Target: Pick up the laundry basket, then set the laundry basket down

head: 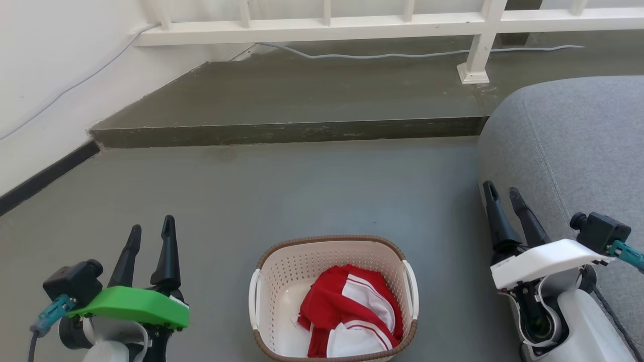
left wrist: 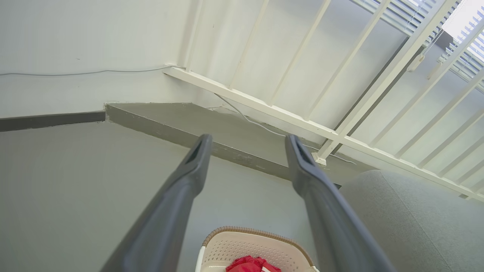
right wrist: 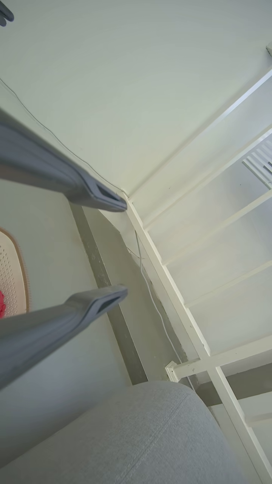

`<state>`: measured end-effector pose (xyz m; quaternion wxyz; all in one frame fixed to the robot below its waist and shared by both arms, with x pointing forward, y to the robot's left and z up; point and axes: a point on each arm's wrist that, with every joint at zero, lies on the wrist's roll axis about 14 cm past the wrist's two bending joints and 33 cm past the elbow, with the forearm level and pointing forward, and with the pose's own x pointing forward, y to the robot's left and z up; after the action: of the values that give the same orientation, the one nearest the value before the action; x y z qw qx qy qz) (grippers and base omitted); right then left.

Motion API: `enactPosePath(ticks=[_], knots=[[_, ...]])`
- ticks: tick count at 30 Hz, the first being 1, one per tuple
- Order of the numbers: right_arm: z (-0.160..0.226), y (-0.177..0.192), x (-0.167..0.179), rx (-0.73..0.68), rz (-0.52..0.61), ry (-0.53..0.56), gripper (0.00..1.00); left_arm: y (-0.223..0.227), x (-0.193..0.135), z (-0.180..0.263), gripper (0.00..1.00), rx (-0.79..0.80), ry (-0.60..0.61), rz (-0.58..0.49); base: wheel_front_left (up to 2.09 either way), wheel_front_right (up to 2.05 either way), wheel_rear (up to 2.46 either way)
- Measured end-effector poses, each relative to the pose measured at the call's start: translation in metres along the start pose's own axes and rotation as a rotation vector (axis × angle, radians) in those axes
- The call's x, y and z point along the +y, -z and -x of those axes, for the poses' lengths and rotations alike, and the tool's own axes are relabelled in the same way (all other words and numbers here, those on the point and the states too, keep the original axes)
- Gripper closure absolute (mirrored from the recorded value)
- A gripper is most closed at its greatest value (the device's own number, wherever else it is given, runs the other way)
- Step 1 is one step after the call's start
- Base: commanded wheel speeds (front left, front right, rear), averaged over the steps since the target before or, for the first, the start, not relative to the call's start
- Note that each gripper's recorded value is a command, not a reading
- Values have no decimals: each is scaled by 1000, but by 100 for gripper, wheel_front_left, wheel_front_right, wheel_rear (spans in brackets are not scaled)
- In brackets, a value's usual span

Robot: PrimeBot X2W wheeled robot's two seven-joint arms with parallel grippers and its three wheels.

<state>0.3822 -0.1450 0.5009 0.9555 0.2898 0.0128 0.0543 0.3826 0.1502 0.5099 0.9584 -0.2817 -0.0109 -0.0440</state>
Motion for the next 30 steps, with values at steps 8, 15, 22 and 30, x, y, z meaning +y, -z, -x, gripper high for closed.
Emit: enactPosePath(ticks=[8,15,22,30], knots=[[-2,-4,8,-24,109,-35,0,-6,-7,-2,0,-30,32,-103,0,0,0],[-1,-6,11,-41,207,-53,0,-5,-15,-3,0,-42,64,-189,0,0,0],[0,-5,17,-51,293,-79,0,-4,-22,-3,0,-52,95,-277,0,0,0],[-1,-6,18,-65,348,-85,0,-3,-24,-4,0,-57,110,-334,0,0,0]])
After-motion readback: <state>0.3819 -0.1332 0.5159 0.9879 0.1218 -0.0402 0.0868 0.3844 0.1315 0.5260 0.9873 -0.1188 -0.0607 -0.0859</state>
